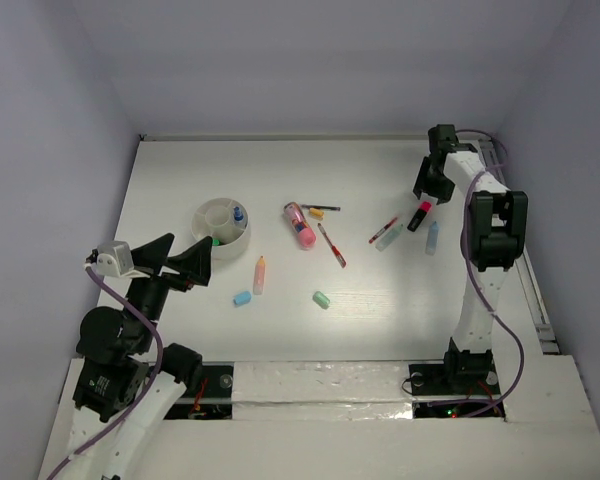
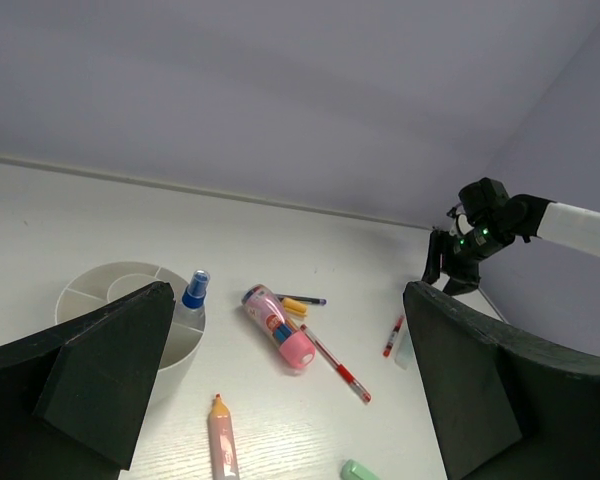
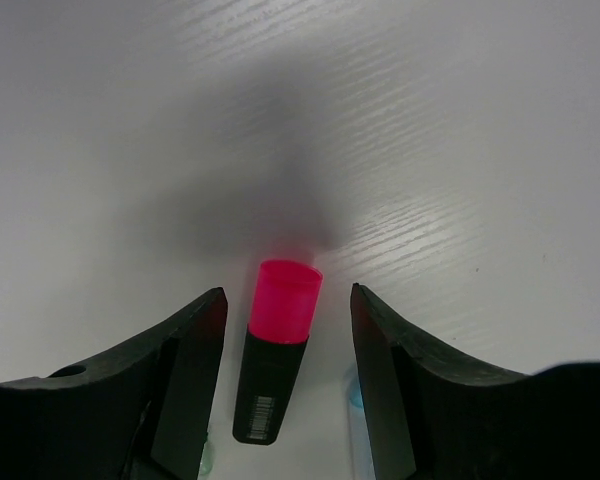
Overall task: Sort the stationery into containers
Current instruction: Pick up the pen from the center of the board.
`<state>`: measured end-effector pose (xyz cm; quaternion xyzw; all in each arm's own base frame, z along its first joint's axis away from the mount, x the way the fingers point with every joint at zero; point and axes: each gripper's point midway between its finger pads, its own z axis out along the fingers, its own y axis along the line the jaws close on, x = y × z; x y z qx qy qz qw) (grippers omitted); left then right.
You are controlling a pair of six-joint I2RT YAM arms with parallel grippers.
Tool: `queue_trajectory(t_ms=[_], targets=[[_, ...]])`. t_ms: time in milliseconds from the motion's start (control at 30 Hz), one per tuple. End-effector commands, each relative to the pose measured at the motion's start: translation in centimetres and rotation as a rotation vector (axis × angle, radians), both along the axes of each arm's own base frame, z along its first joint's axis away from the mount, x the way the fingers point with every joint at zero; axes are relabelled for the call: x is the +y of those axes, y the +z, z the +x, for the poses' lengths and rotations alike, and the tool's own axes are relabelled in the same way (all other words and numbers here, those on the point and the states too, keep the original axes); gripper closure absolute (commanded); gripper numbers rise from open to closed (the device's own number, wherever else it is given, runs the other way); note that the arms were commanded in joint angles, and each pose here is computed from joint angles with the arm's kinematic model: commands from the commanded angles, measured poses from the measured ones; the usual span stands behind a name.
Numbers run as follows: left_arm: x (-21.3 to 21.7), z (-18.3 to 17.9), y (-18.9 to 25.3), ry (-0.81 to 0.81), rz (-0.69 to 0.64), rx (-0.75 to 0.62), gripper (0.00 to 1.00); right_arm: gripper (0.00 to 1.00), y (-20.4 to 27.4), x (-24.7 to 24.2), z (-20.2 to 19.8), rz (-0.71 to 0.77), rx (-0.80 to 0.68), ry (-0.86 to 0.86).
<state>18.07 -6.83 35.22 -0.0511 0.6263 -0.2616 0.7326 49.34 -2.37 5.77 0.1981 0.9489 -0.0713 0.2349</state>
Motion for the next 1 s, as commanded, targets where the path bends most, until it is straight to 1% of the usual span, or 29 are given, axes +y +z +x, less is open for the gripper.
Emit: queue_trajectory(t_ms=[0, 133, 267, 500, 667, 700, 867, 900, 967], targets=[[0.3, -0.7, 1.5, -0.002, -0.033, -0.051, 0.01, 0.42, -0.2, -0.5, -0.4, -0.013, 0.048, 0.011], [0.0, -0.7, 1.4, -0.015, -0.032, -0.046, 0.01, 0.42, -0.9, -0.2, -0.4, -0.001, 0.069, 0.021], [0.0, -0.7, 1.5, -0.017, -0.034, -0.046, 0.01, 0.46, -1.4, -0.2, -0.4, 0.003, 0.080, 0.023], [0.0, -0.7, 1.4, -0.016, -0.031, -0.044, 0.01, 0.57, -2.1, 0.3, -0.3, 0.027, 0.085, 0.023], [0.0, -0.7, 1.4, -0.018, -0.033, -0.045, 0.01, 0.58, -2.0, 0.3, -0.3, 0.028, 0.080, 0.019], [0.0, -0.7, 1.5, -0.017, -0.034, -0.046, 0.01, 0.62, -2.0, 0.3, -0.2, 0.030, 0.077, 0.020], [0.0, -0.7, 1.4, -0.015, -0.033, -0.043, 0.01, 0.65, -2.3, 0.4, -0.1, 0.036, 0.077, 0.016], [0.1, -0.7, 1.4, -0.013, -0.032, -0.043, 0.01, 0.73, -2.4, 0.5, -0.1, 0.041, 0.074, 0.016], [0.0, -0.7, 1.3, -0.015, -0.031, -0.042, 0.01, 0.76, -2.3, 0.7, 0.1, 0.050, 0.063, 0.019]])
